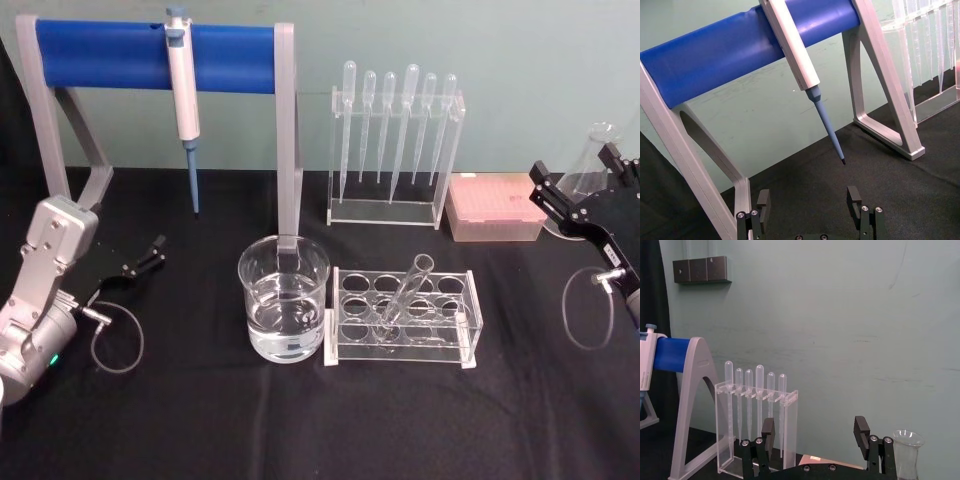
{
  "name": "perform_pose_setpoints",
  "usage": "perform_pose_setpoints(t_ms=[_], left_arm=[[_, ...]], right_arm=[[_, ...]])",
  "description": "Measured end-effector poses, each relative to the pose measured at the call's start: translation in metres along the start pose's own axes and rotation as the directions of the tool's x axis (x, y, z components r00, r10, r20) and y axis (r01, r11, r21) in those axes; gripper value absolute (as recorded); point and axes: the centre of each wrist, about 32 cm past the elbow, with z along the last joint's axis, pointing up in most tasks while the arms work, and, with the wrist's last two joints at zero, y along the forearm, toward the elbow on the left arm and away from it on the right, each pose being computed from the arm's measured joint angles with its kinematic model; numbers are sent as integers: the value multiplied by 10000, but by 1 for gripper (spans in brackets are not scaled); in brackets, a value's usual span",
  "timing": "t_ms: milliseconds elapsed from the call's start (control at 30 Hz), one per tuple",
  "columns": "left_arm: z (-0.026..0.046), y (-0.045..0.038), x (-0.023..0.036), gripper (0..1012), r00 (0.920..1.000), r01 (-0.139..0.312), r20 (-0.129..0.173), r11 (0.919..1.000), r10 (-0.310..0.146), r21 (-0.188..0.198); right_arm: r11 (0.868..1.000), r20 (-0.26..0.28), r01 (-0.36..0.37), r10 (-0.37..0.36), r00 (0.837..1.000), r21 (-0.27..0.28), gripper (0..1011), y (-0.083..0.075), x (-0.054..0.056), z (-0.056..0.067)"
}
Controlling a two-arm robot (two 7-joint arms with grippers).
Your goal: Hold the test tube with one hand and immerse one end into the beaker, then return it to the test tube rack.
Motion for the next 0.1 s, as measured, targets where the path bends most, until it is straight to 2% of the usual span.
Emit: perform_pose_setpoints(t_ms=[100], left_arm=[[0,0,0,1000,10000,0,0,10000,0,0]], right_arm=[[10000,0,-1,1,10000,-1,1003,0,0,0]])
